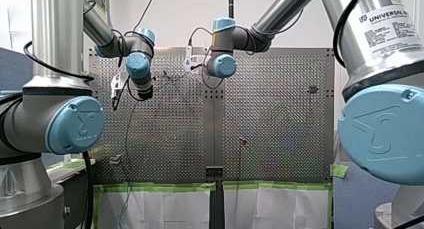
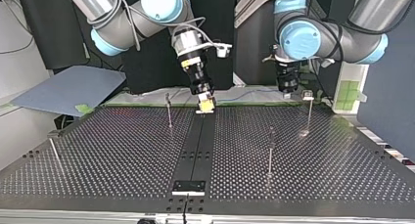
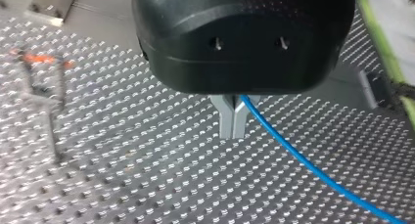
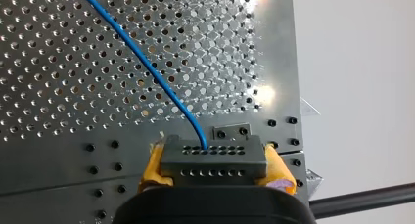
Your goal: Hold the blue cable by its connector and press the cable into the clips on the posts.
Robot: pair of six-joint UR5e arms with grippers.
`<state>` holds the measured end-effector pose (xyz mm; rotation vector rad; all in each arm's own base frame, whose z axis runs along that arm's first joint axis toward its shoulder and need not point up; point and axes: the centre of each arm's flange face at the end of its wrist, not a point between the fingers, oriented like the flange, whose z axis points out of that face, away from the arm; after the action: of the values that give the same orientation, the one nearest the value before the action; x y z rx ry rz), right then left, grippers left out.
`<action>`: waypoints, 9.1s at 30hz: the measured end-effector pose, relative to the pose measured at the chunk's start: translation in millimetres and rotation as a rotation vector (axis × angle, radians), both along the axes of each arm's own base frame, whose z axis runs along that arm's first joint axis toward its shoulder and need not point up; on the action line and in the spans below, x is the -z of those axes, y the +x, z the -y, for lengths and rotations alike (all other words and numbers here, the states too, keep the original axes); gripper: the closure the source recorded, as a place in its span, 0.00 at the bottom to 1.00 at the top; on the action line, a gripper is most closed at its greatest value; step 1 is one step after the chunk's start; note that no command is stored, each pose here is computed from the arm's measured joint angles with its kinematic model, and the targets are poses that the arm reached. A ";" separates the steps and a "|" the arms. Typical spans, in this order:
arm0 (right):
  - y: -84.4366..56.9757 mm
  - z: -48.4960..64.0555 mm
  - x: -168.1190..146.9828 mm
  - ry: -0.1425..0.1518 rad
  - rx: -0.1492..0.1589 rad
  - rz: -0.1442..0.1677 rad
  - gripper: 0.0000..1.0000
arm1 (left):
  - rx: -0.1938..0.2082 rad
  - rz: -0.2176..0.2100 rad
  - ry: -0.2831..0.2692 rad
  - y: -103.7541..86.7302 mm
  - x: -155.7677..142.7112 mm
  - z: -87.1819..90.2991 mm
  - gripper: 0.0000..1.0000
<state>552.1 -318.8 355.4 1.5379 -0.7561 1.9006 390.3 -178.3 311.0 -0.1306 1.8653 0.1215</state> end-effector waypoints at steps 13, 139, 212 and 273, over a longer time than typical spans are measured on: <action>16.7 8.5 -10.9 -0.010 -0.009 0.005 1.00 | -0.026 0.105 -0.099 30.2 -30.6 -30.4 1.00; 23.8 90.2 8.1 0.045 0.054 0.016 1.00 | -0.009 0.260 -0.101 68.7 -105.5 2.7 1.00; 19.2 99.8 21.1 0.076 0.076 -0.010 1.00 | -0.034 0.198 -0.051 99.9 -53.6 -25.8 1.00; -4.2 155.2 6.8 0.037 0.118 0.032 1.00 | 0.036 0.152 -0.104 160.3 -65.5 -27.4 1.00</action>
<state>547.9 -474.0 348.6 1.4548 -0.8811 1.8376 550.6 -150.9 376.5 -0.1735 1.7210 -0.0109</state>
